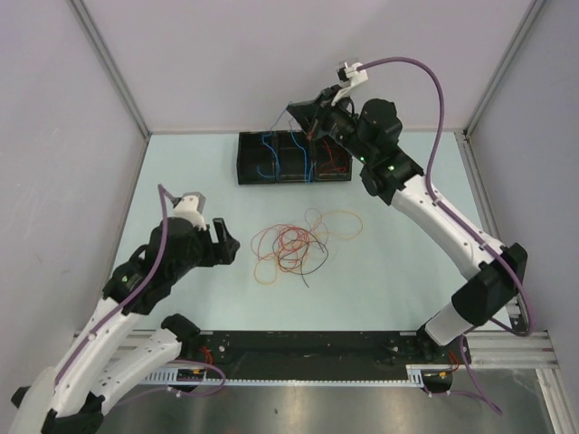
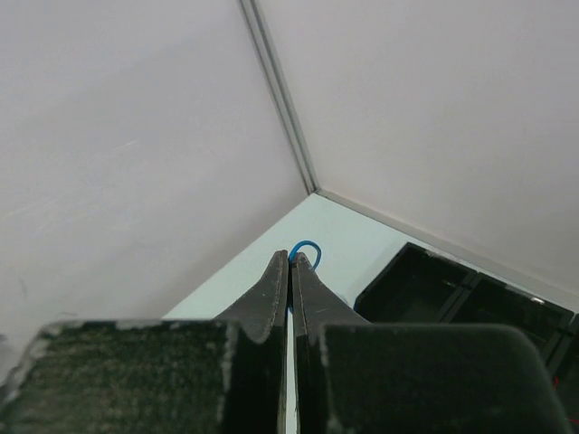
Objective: Untangle the cables
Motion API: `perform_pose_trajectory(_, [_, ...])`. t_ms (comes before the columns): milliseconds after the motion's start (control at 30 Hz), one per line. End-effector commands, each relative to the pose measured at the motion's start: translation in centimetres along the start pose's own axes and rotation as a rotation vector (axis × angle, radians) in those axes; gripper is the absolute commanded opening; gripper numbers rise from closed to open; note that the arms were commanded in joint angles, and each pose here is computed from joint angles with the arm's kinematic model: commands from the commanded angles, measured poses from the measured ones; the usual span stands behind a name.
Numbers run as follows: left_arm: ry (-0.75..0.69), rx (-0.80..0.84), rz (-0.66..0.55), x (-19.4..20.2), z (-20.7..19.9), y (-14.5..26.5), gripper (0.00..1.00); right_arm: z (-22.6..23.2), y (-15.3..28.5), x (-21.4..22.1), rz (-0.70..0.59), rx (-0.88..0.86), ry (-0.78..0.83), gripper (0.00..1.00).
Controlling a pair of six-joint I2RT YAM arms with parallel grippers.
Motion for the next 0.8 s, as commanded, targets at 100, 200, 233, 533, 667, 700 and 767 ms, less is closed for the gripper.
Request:
perform_pose_trajectory(100, [0.002,-0.038,-0.179,-1.4,1.4,2.0,0.81,-2.6,-3.1,-1.3,-0.070,0.053,0.058,0.00])
perform_pose_trajectory(200, [0.009,-0.058,-0.181,-1.4,1.7,2.0,0.81,-4.4,-4.0,0.1,-0.054,0.094,0.071,0.00])
perform_pose_trajectory(233, [0.010,-0.057,-0.183,-1.4,1.6,2.1,0.81,-5.1,-4.3,0.8,-0.041,0.108,0.079,0.00])
perform_pose_trajectory(533, [0.009,-0.053,-0.176,-1.3,1.6,1.8,0.81,-9.9,-6.6,3.2,-0.032,0.196,0.095,0.00])
perform_pose_trajectory(667, [0.006,-0.057,-0.164,-1.3,1.6,1.5,0.80,-11.6,-8.3,5.3,0.004,0.219,0.083,0.00])
perform_pose_trajectory(700, [0.006,-0.059,-0.161,-1.3,1.7,1.5,0.80,-11.7,-8.5,5.4,0.006,0.218,0.084,0.00])
perform_pose_trajectory(767, [0.010,-0.062,-0.170,-1.3,1.8,1.6,0.80,-11.9,-8.8,5.5,0.004,0.217,0.078,0.00])
Point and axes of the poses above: each gripper's point midway between its finger pads, its own y axis back along the fingers, its own z axis along the line the jaws close on, x = y × z, the point moved 4 cm from there along y, back along the fingers, and after that the axes turned 9 degrees about -y, right-handed, at the moved point
